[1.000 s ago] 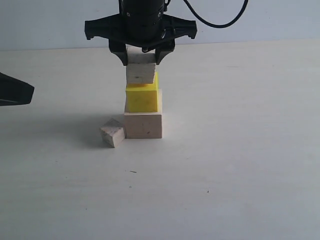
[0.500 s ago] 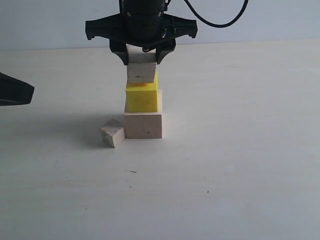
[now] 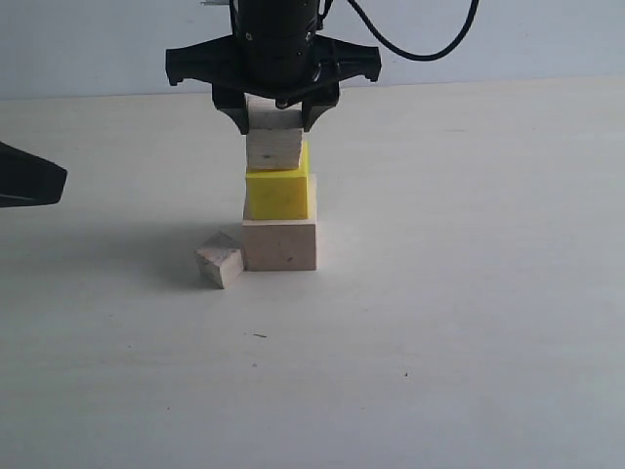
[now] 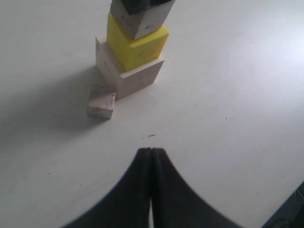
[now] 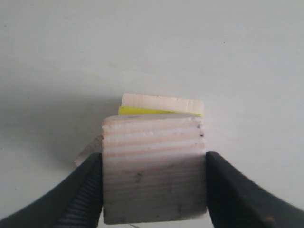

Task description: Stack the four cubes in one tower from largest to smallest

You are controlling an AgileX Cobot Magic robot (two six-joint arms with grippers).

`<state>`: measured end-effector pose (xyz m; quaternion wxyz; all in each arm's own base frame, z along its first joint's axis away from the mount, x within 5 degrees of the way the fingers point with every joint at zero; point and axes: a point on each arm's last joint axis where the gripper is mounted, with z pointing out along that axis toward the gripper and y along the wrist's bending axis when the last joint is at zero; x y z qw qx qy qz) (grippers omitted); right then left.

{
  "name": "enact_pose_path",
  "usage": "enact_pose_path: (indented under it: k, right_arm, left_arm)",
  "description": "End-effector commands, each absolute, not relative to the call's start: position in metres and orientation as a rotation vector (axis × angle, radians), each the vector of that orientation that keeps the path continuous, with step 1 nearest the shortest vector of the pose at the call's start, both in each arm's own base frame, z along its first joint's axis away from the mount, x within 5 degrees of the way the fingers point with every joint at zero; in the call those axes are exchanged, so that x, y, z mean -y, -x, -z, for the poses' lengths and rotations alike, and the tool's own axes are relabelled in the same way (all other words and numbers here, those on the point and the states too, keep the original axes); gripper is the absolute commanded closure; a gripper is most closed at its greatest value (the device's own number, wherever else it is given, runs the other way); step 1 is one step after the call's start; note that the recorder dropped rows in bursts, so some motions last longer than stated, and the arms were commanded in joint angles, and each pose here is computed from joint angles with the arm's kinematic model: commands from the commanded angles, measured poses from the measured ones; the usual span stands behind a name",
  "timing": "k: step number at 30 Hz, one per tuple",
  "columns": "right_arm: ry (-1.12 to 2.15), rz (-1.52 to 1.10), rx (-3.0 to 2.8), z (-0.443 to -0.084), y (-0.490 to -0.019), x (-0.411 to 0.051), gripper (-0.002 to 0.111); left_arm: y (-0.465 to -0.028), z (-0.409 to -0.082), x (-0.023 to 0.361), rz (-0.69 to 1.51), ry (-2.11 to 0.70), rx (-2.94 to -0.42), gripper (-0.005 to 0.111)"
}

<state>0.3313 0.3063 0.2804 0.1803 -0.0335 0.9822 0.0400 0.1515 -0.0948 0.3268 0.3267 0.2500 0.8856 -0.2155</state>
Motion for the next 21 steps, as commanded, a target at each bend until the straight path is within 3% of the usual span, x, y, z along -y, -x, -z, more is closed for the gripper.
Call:
enact_pose_path:
  k: [1, 21]
  right_arm:
    - [0.101, -0.112, -2.751, -0.286, -0.331, -0.306, 0.108]
    - [0.104, -0.170, -2.735, -0.304, -0.325, -0.303, 0.108]
  left_arm:
    - [-0.150, -0.327, 0.096, 0.575, -0.650, -2.318, 0.107]
    - [-0.150, -0.327, 0.096, 0.575, -0.650, -2.317, 0.107]
